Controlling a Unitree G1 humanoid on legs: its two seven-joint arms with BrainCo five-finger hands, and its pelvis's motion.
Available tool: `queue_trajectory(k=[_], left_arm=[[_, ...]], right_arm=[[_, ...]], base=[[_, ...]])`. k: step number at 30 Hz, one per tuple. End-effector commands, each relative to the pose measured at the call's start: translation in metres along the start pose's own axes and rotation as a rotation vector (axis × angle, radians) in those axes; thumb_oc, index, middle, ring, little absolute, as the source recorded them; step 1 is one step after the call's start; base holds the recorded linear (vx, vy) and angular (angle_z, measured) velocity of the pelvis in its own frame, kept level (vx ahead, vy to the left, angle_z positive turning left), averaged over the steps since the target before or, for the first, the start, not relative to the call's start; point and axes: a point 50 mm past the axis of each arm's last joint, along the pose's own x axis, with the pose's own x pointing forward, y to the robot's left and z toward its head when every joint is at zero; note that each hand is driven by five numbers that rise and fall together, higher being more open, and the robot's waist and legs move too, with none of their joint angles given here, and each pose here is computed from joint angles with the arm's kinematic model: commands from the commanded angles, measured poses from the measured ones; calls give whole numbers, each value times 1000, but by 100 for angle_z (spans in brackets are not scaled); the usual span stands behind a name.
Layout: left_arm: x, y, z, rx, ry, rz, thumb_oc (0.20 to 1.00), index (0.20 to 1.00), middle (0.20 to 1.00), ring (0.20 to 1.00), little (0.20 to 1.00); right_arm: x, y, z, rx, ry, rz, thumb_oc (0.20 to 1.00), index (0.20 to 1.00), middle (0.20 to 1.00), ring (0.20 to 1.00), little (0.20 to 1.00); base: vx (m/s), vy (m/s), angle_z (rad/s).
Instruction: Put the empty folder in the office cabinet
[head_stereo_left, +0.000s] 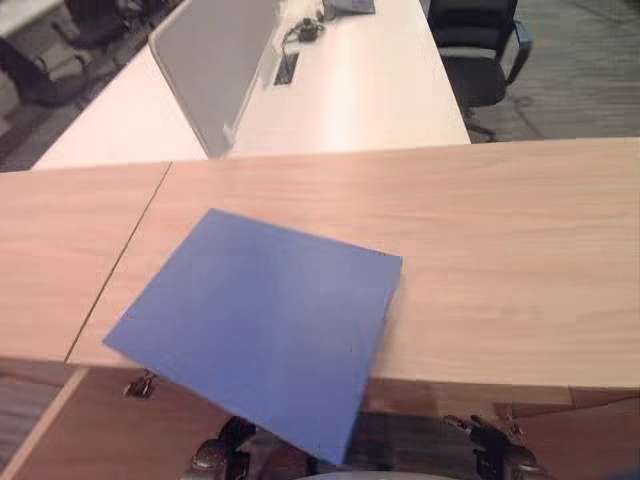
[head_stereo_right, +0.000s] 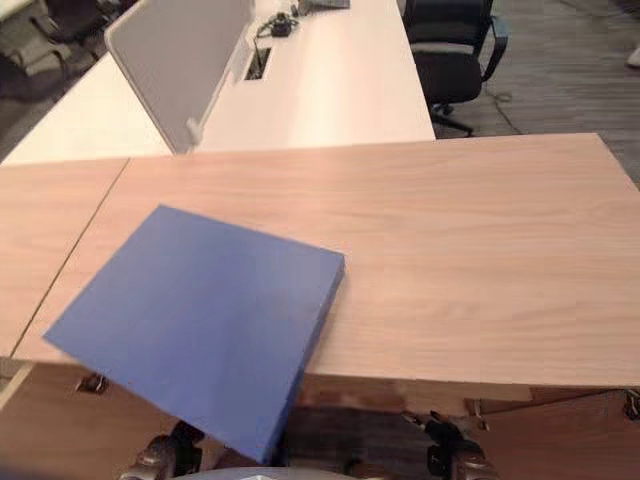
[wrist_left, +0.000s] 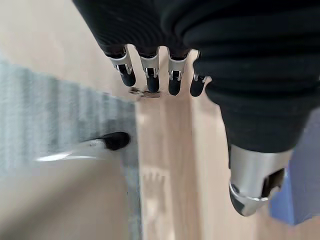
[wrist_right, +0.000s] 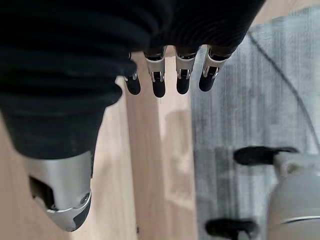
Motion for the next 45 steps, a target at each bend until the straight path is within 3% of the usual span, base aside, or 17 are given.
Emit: queue_trajectory(k=[1,17,26,31,45], left_arm=[[2,4,15,20,-57,8,1000,1000,1000,1000,1000],[1,13,17,24,-61,30,1000,1000,1000,1000,1000],[3,25,34,33,-105,58,1000,1000,1000,1000,1000],[1,27,28,24,-90,63,1000,1000,1000,1000,1000],[1,8,6,-41,-25,24,1000,1000,1000,1000,1000]], right_arm=[[-1,3,-3,21,-6,18,1000,1000,1000,1000,1000],[1,20,-6,19,2,73,1000,1000,1000,1000,1000],[6,46,35,-18,-127,144,1000,1000,1000,1000,1000],[6,49,33,-43,-123,157,1000,1000,1000,1000,1000],[3,18,20,-105,-73,83,1000,1000,1000,1000,1000]], base=[[151,332,7],[34,72,1],[-173,-54,-29],[-157,-89,-31],[-85,-218,5]])
